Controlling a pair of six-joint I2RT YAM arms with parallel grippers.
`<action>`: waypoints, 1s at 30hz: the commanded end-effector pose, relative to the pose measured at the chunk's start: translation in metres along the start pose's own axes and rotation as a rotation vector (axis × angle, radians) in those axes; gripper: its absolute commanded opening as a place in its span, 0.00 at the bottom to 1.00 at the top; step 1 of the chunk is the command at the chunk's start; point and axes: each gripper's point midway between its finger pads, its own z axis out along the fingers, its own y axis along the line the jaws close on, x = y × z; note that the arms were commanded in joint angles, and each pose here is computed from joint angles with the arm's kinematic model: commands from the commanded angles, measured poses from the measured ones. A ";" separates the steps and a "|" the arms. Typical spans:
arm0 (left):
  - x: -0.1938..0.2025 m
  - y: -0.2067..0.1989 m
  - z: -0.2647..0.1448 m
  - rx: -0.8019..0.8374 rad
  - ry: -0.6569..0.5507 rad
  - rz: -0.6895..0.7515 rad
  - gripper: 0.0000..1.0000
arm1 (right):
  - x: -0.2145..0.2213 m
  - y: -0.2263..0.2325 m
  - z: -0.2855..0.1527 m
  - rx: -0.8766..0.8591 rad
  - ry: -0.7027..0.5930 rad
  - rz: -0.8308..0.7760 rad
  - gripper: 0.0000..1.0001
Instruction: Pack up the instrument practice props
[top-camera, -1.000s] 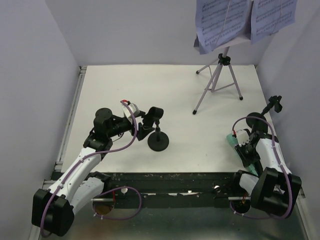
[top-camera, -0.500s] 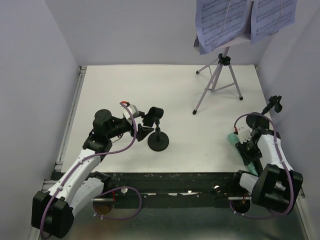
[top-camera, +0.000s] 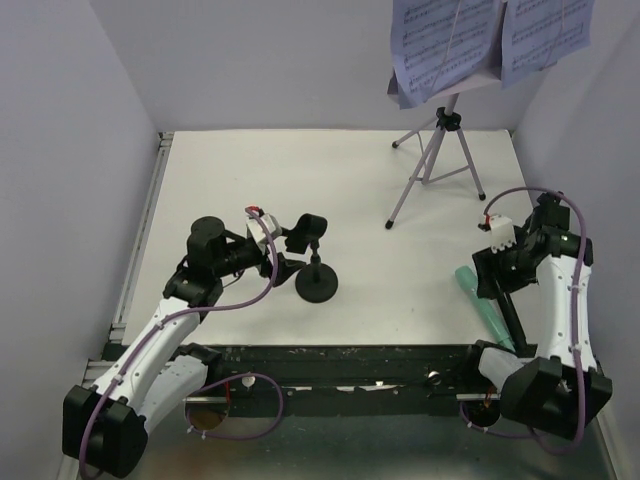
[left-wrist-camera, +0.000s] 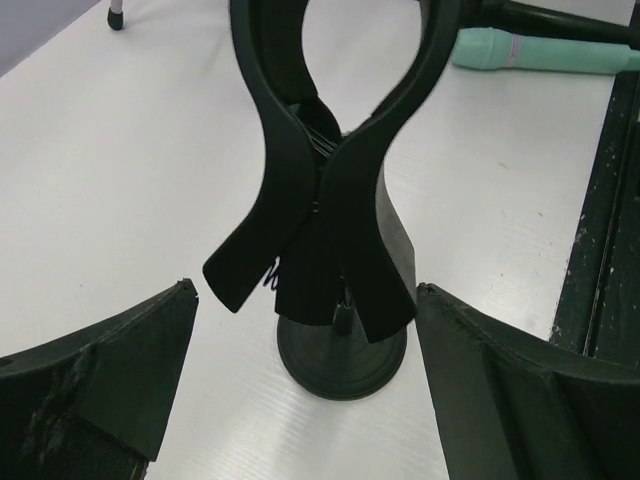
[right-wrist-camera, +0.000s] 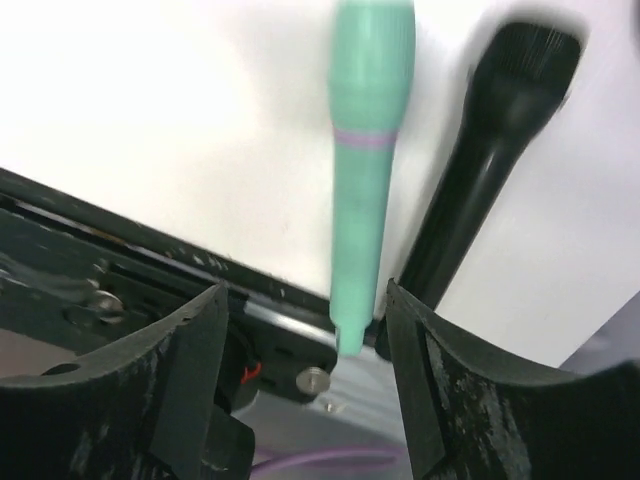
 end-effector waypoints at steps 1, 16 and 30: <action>-0.003 -0.014 -0.014 0.065 0.048 0.140 0.99 | -0.067 0.064 -0.057 -0.244 -0.378 -0.156 0.74; -0.023 -0.014 -0.020 0.063 0.083 0.102 0.98 | -0.248 0.257 -0.140 -0.570 -0.842 -0.970 0.79; -0.047 -0.020 -0.003 0.110 -0.028 0.084 0.86 | -0.275 0.349 -0.133 -0.814 -0.838 -1.106 0.79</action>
